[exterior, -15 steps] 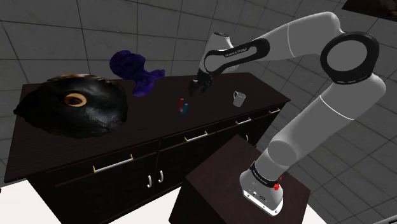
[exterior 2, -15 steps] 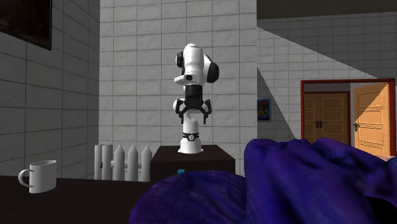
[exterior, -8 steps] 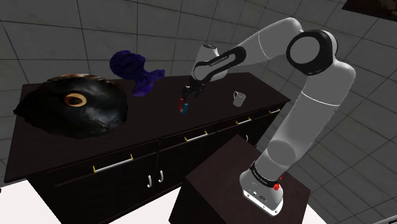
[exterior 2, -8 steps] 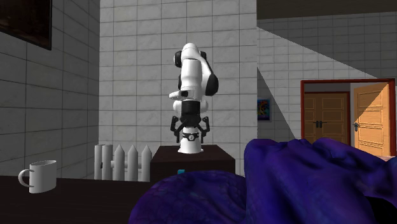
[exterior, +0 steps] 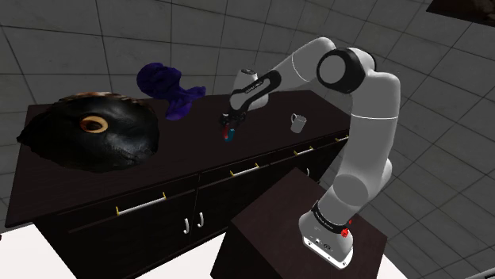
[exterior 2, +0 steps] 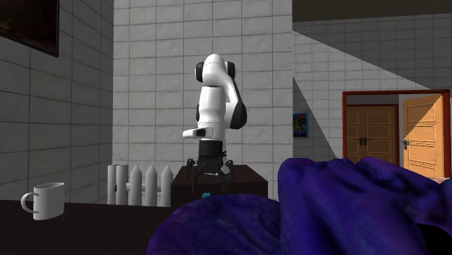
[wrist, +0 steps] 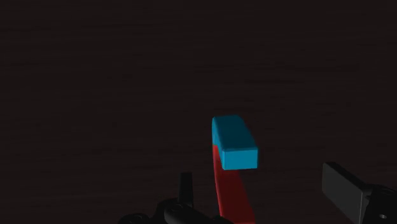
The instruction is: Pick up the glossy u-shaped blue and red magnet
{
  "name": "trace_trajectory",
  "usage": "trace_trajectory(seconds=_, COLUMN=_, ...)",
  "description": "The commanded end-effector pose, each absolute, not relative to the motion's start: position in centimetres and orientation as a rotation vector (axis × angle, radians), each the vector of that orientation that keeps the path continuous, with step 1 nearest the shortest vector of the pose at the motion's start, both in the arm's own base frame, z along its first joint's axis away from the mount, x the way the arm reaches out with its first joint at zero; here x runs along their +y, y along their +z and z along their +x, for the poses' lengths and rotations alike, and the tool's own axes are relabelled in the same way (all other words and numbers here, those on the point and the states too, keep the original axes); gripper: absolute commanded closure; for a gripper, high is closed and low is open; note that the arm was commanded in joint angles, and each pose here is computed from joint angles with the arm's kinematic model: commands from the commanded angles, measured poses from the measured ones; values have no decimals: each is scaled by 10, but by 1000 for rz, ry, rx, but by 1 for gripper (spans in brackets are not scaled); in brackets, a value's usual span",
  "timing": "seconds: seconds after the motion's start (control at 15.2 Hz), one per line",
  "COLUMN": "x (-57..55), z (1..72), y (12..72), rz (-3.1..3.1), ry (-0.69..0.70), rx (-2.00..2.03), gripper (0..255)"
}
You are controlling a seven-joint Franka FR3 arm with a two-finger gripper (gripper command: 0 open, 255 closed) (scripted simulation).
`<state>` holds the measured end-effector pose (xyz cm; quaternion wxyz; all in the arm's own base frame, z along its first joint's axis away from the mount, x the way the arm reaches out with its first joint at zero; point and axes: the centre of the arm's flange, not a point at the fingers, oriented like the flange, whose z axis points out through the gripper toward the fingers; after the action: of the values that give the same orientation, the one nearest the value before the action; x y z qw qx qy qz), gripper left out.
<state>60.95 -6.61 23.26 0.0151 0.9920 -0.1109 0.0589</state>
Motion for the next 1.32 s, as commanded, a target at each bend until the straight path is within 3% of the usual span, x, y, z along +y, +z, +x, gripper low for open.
trace_trajectory(seconds=0.0, x=-77, z=624, y=211, rz=3083, ry=181, rx=-367, gripper=0)
trace_trajectory(seconds=0.73, x=-81, z=633, y=158, rz=3080, ry=180, rx=-381, gripper=0)
trace_trajectory(seconds=0.79, x=-81, z=633, y=158, rz=3080, ry=180, rx=-381, gripper=255)
trace_trajectory(seconds=1.25, x=-81, z=633, y=158, rz=3080, ry=180, rx=-381, gripper=255)
